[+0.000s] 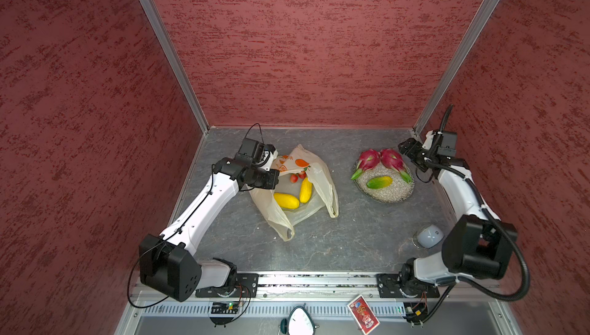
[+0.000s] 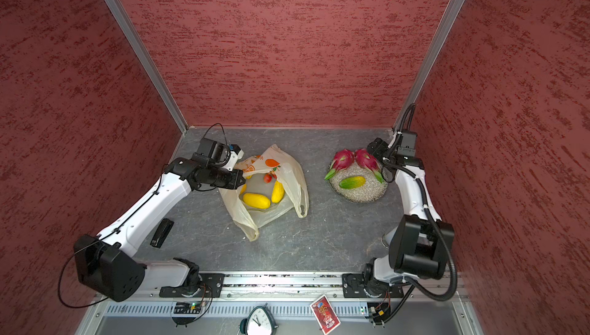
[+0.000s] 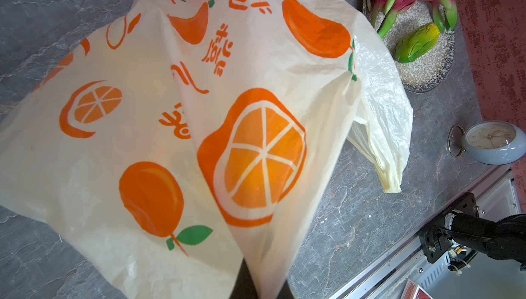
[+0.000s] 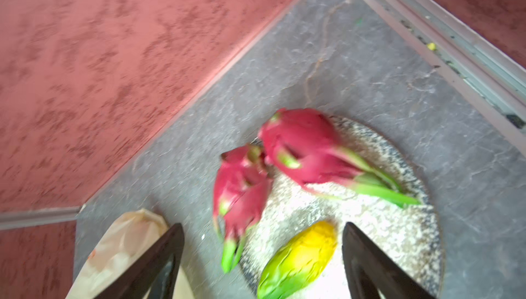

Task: Take fruits out of the plastic bag
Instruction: Place the fake fruit on the plate, then take out the fake fruit from the plastic bag.

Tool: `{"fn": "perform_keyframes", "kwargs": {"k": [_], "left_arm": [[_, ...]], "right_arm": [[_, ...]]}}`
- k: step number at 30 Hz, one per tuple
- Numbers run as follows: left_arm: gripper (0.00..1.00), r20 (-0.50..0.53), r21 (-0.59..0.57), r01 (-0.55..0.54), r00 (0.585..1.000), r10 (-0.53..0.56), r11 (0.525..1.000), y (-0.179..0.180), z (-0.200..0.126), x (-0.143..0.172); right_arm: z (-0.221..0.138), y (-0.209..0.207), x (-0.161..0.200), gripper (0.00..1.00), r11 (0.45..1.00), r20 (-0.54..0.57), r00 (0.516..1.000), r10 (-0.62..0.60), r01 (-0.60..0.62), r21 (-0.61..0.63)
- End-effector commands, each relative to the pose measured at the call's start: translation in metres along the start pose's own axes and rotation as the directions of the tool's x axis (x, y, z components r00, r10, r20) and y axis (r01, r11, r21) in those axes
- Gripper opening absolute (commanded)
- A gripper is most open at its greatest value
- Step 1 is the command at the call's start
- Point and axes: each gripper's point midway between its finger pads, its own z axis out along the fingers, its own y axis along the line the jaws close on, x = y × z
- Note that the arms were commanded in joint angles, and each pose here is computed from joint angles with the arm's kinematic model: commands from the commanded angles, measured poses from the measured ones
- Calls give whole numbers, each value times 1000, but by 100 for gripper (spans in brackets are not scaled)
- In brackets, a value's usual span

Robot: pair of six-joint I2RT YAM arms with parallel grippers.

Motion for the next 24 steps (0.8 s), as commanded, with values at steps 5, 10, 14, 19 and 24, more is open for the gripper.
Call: {"fn": "perform_keyframes", "kwargs": {"k": [5,10,14,19,24], "left_arm": [[3,10,64,50,999,-50,997,-10,-6,6],[35,20,84,72,997,-74,994,-16,-14,7],[52,80,108,59,994,-68,992,-27,-36,7],[54,172,111,59,982,-78,992,-33,-77,21],[54,205,145,76,973,-105,987,-38,-107,60]], "right_arm": [[-58,159,112,82,870,-44,902,-430,401,-288],[-96,219,231,80,707,-81,772,-631,529,-469],[-112,235,304,77,618,-109,692,-713,548,-564],[-114,229,354,73,503,-103,601,-793,550,-666],[-105,217,383,76,228,44,371,-927,656,-720]]}}
